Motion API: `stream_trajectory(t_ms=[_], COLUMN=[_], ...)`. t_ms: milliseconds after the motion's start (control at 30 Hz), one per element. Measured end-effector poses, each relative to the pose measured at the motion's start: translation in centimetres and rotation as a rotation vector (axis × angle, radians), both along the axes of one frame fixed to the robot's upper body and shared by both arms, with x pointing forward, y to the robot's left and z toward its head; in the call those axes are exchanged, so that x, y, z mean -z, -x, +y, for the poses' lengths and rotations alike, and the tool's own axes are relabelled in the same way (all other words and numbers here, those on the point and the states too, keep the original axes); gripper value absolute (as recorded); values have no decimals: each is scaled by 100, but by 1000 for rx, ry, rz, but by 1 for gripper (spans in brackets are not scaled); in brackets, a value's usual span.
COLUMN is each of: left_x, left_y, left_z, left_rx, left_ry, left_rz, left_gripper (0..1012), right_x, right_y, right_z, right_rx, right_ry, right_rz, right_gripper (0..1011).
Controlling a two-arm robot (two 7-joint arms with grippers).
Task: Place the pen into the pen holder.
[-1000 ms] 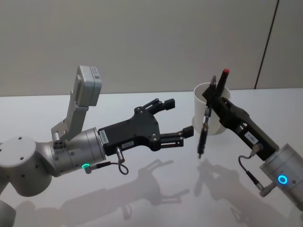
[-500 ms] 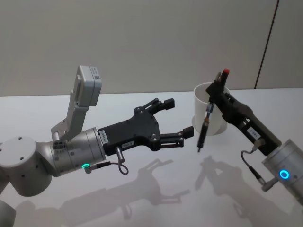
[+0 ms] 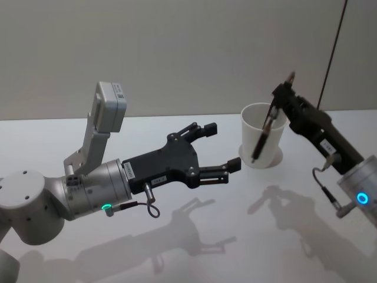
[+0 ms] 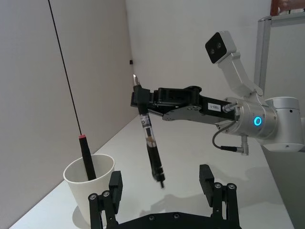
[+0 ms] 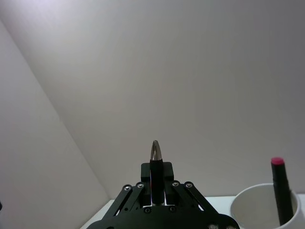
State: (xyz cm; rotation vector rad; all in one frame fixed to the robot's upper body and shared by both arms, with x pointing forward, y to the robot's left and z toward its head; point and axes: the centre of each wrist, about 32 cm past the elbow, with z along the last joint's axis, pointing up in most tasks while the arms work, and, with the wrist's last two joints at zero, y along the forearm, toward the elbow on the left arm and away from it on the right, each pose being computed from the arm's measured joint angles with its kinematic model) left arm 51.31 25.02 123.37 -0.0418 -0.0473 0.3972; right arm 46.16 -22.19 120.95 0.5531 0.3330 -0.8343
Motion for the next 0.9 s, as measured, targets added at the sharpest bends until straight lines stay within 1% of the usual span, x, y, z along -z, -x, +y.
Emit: stream_trajectory(t_ms=[500,733,900], left_x=[0,0,0], left_y=[0,0,0], left_z=[0,0,0], left_rx=[0,0,0], left_ry=[0,0,0], left_rz=[0,0,0], left_gripper=[1001,1001,1001], right_x=[-167,-220,-253], right_y=[-238,-334,-428], right_z=[-103,-133,-159], right_rx=[115,156,190], right_ry=[99,134,165], right_rz=[-119,-154,-177], right_gripper=[153,153,153])
